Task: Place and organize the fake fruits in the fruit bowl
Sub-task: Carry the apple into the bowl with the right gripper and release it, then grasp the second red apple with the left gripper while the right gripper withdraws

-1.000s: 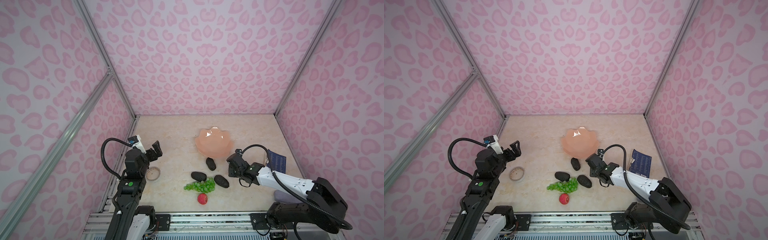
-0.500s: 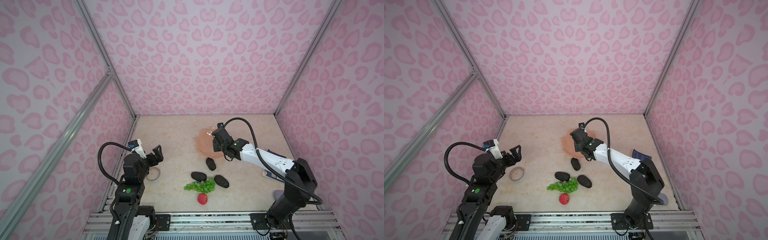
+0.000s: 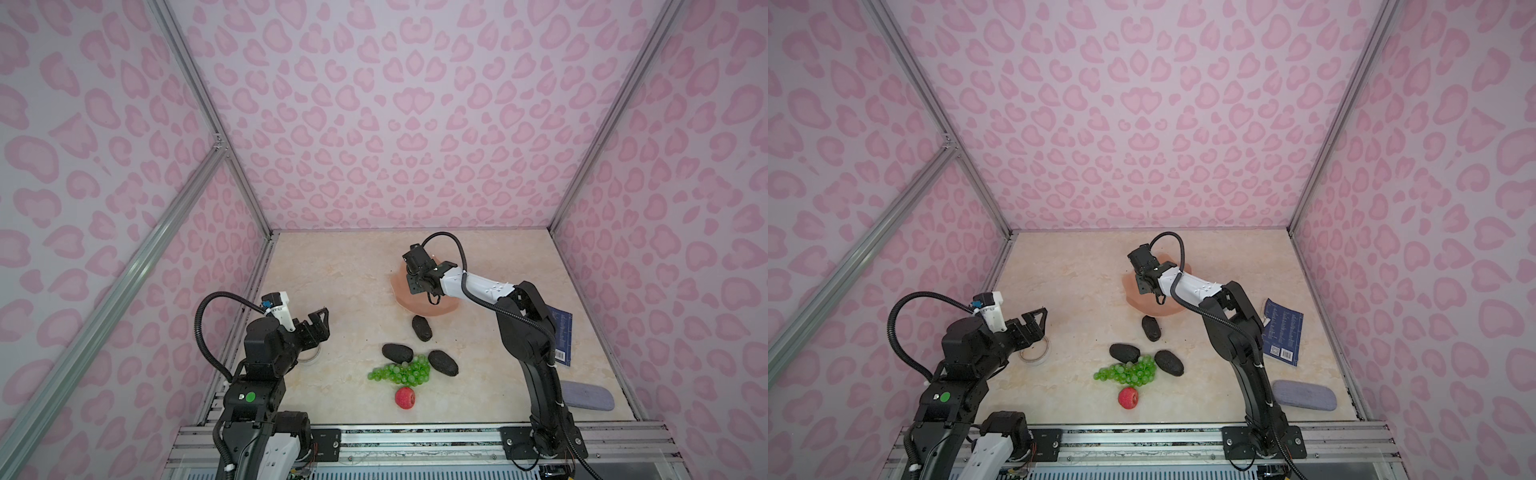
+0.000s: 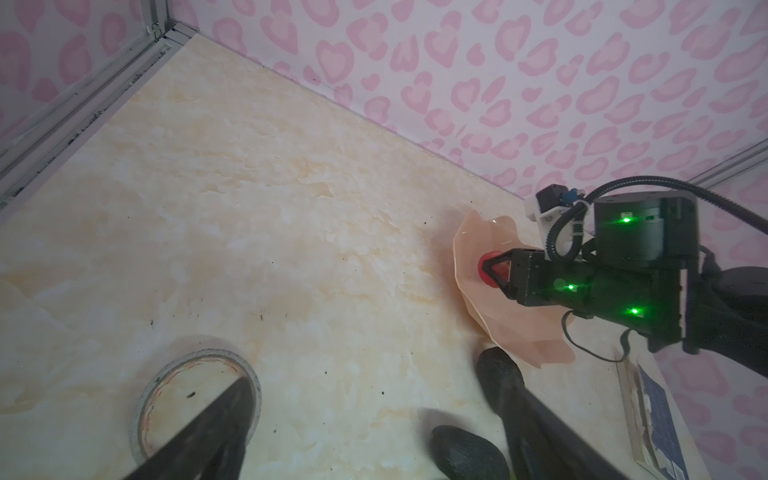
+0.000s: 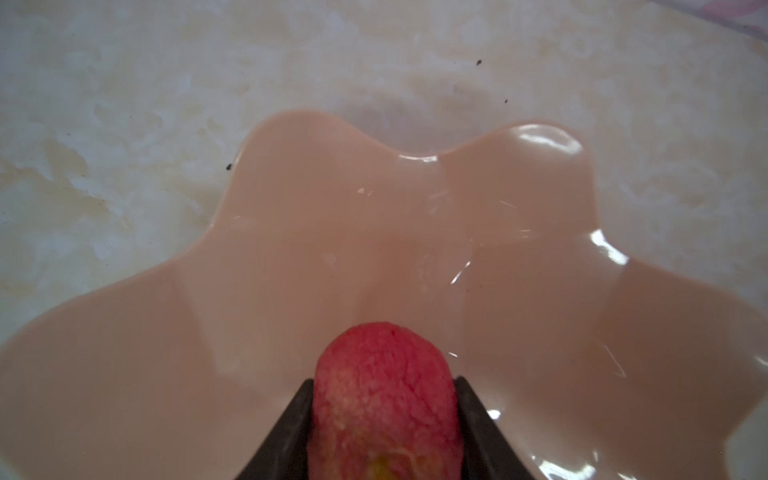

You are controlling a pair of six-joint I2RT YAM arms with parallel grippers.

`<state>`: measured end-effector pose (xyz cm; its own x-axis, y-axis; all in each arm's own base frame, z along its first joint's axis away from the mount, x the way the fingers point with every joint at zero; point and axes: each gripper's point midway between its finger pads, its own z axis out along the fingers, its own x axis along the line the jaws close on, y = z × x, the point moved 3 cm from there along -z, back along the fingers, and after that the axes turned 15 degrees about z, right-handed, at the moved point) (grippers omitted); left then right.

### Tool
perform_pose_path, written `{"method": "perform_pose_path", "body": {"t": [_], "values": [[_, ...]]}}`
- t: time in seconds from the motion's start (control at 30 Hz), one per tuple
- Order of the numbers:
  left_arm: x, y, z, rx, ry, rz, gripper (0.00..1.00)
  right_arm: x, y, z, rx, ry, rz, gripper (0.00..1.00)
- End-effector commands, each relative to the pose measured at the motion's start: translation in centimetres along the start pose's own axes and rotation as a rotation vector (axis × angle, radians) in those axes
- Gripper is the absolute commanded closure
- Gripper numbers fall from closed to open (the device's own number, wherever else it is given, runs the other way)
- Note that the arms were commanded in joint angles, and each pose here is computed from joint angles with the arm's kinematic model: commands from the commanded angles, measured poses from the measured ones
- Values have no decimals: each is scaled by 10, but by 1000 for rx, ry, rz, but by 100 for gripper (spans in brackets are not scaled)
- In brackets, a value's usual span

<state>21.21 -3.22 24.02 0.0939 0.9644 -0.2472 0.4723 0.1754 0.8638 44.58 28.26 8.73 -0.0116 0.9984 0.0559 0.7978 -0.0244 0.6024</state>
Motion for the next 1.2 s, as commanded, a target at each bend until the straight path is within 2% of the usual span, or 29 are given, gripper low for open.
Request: {"method": "perform_pose_path", "body": {"t": [0.0, 0.17, 0.33, 0.5, 0.8, 0.93, 1.17], "values": [[-4, -12, 0, 47, -27, -24, 7, -3, -11, 12, 48, -1, -2, 49], [-10, -20, 6, 86, -60, -21, 7, -6, -8, 11, 55, 15, 20, 32], [-20, -32, 15, 147, -104, -6, 9, -10, 12, -16, -9, 64, 63, 21], [-35, -49, 23, 229, -157, 33, 10, -31, 30, -55, -82, 91, 122, 18], [-79, -94, 39, 401, -235, 167, 12, -86, 3, -103, -108, 86, 203, 14], [-102, -116, 28, 469, -301, 237, 13, -100, -8, -113, -111, 61, 207, 14], [-131, -160, -3, 567, -368, 257, 13, -117, -22, -120, -115, 33, 221, 11]]}}
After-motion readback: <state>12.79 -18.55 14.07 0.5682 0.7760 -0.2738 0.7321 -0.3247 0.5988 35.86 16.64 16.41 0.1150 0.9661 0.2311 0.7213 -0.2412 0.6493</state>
